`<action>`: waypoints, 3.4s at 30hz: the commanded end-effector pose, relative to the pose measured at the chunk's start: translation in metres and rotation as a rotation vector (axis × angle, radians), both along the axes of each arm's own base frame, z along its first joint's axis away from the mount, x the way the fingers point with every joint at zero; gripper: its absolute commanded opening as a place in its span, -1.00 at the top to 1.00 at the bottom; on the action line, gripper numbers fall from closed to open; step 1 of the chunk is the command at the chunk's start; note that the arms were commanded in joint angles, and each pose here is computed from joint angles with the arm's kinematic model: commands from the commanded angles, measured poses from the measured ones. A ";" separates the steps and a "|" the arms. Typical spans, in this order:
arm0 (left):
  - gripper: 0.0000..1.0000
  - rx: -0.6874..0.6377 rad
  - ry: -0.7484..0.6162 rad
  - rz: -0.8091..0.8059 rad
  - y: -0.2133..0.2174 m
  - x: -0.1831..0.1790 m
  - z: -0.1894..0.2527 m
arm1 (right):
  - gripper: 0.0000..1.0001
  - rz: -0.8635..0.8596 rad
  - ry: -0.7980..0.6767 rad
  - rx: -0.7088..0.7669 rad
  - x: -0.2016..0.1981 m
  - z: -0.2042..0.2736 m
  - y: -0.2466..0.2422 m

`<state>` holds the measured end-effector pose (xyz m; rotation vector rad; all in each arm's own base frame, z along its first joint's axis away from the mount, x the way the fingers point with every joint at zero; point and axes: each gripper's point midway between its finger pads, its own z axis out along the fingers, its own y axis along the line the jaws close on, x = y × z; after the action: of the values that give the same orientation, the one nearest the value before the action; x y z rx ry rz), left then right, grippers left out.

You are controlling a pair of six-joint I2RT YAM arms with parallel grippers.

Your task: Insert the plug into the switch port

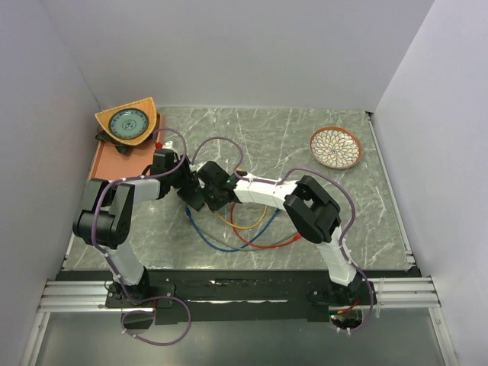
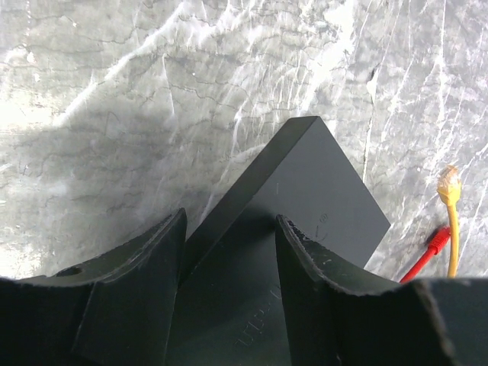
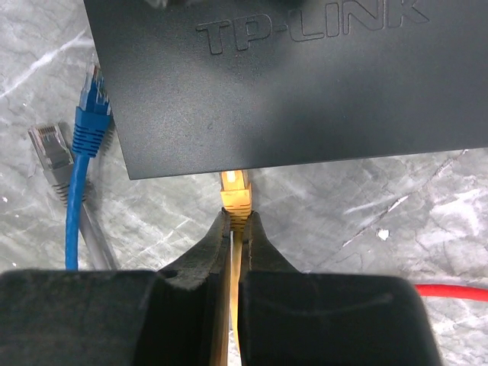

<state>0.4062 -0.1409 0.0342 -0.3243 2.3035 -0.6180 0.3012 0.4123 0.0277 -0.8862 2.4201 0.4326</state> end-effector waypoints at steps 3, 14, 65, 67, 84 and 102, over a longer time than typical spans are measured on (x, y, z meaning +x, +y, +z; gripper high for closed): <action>-0.08 -0.149 0.365 -0.219 -0.064 -0.105 -0.034 | 1.00 -0.041 -0.343 0.443 0.082 0.125 0.087; -0.30 -0.089 0.385 -0.196 -0.056 -0.107 -0.040 | 0.98 -0.005 -0.296 0.411 0.061 0.112 0.069; -0.93 0.012 -0.188 0.049 0.020 -0.074 0.133 | -0.99 -0.177 -0.221 0.163 -0.004 0.091 -0.071; -0.92 0.007 -0.190 0.043 0.019 -0.075 0.135 | -0.99 -0.227 -0.228 0.145 0.001 0.089 -0.076; -0.92 -0.010 -0.139 0.019 0.013 -0.078 0.117 | -0.24 -0.519 -0.015 -0.069 0.028 0.020 -0.095; -0.92 0.001 -0.118 0.006 0.012 -0.080 0.110 | 1.00 -0.553 0.134 -0.072 0.031 -0.011 -0.104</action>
<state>0.3244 -0.1253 0.1394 -0.3152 2.2057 -0.5978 0.3253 0.3130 0.0193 -0.2290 2.6518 0.1757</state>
